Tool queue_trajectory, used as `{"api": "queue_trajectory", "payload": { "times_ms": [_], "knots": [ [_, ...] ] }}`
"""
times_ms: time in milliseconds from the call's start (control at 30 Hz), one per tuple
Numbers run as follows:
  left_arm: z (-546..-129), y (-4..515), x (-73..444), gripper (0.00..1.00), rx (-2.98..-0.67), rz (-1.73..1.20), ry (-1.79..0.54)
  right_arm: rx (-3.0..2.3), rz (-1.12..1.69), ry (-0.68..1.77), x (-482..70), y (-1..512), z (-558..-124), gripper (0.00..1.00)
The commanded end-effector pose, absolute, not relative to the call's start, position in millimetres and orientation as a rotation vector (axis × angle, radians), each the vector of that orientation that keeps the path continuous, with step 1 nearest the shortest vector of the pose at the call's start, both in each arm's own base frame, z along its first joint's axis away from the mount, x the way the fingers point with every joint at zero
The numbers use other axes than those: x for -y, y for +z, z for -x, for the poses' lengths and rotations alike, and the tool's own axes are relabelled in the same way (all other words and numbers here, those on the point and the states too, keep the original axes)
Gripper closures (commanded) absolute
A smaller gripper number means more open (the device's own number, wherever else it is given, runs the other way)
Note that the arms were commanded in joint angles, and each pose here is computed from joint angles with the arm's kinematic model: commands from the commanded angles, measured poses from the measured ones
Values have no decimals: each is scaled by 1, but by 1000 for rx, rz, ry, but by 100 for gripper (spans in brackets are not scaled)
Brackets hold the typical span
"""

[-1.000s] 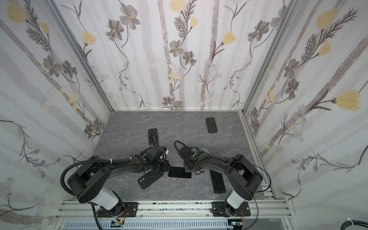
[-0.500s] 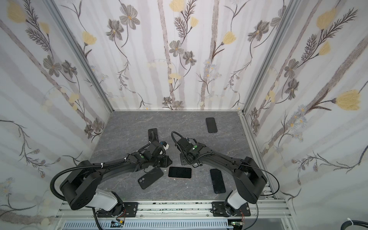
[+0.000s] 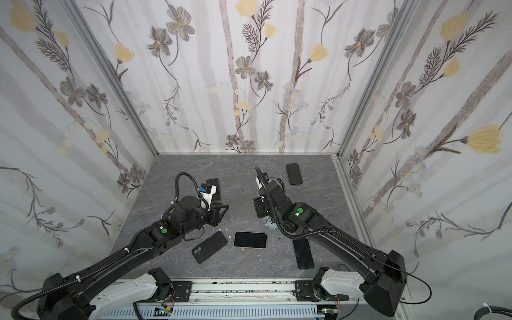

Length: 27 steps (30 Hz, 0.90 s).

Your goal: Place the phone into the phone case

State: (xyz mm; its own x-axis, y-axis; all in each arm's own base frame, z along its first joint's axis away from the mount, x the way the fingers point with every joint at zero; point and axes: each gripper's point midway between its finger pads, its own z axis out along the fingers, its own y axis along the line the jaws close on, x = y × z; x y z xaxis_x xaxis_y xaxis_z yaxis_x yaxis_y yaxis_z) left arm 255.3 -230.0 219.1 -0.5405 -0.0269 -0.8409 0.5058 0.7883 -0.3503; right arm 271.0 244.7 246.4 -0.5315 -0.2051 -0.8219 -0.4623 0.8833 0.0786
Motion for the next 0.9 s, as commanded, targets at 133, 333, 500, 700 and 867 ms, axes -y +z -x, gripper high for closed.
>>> {"api": "queue_trajectory", "payload": {
  "times_ms": [133, 333, 500, 700, 867],
  "knots": [
    [-235, 233, 222, 55, -1918, -537, -678, -1866, 727, 479, -261, 279, -250, 37],
    [-207, 223, 222, 31, -1883, -714, -706, -1804, 1035, 551, -276, 253, -217, 20],
    [-163, 214, 238, 20, -1708, -997, -826, -1811, 1355, 583, -285, 201, -185, 0],
    [-131, 204, 235, 0, -1553, -1217, -784, -1855, 1458, 497, -285, 169, -183, 0],
    [-131, 194, 222, 0, -1544, -1318, -626, -1867, 1564, 401, -282, 144, -181, 0]
  ]
}}
